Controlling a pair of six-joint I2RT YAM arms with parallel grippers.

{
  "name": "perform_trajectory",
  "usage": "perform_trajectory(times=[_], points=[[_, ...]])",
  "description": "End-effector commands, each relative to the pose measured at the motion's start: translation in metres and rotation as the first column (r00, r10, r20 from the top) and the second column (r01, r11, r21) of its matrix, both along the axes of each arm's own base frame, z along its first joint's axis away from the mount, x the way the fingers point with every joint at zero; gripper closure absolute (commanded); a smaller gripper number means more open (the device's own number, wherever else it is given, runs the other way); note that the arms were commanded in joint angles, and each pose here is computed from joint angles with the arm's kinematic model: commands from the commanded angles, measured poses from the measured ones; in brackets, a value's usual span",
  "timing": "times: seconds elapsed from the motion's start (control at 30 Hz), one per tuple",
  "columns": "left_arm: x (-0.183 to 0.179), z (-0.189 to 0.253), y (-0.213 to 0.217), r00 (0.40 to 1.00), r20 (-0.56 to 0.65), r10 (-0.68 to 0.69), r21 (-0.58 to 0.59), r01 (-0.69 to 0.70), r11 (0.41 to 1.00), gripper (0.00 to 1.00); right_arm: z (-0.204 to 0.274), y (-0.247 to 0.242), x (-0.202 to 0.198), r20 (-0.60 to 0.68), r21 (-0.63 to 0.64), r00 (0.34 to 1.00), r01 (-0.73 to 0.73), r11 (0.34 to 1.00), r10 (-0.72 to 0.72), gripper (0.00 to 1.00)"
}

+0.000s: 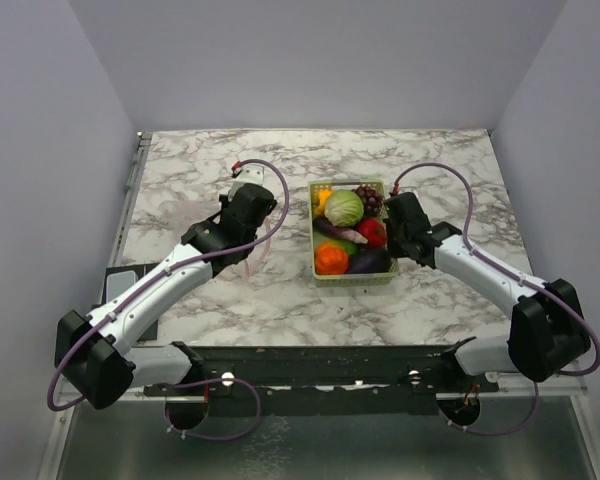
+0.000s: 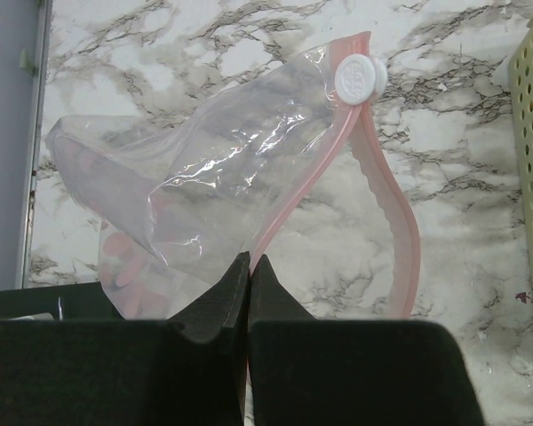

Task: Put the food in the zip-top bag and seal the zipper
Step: Move the bin to the center of the board.

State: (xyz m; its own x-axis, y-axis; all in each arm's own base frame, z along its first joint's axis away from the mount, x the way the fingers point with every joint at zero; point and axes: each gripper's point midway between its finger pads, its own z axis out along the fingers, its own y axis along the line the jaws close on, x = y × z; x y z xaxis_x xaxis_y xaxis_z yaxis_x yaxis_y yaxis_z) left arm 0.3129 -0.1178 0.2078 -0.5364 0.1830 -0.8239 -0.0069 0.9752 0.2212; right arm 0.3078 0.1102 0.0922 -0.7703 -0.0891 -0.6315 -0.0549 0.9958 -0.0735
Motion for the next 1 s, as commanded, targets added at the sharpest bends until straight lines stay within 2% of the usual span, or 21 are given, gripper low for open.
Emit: perform_trajectory(times=[0.0,0.17,0.33,0.63,0.97], points=[[-0.001,0.004,-0.001,1.000,0.014,-0.013,-0.024,0.013,1.000,1.00,-0.004,-0.007,-0.015,-0.037,0.004,0.999,0.026,1.000,-0.026,0.92],[-0.001,0.005,-0.002,1.000,0.012,-0.016,-0.026,0.016,1.000,1.00,0.006,-0.002,-0.010,-0.021,0.032,0.999,0.032,0.999,-0.031,0.77],[-0.002,0.004,-0.001,1.000,0.012,-0.015,-0.026,0.016,1.000,1.00,0.041,0.005,0.002,0.050,0.067,0.998,0.018,0.998,-0.021,0.65],[-0.002,0.006,0.000,1.000,0.017,-0.013,-0.026,0.013,1.000,1.00,0.098,0.052,0.008,0.121,0.177,0.990,-0.092,0.980,0.071,0.63],[-0.002,0.009,0.001,1.000,0.027,-0.009,-0.027,0.009,1.000,1.00,0.118,0.133,0.011,0.184,0.178,0.968,-0.204,0.963,0.171,0.61]])
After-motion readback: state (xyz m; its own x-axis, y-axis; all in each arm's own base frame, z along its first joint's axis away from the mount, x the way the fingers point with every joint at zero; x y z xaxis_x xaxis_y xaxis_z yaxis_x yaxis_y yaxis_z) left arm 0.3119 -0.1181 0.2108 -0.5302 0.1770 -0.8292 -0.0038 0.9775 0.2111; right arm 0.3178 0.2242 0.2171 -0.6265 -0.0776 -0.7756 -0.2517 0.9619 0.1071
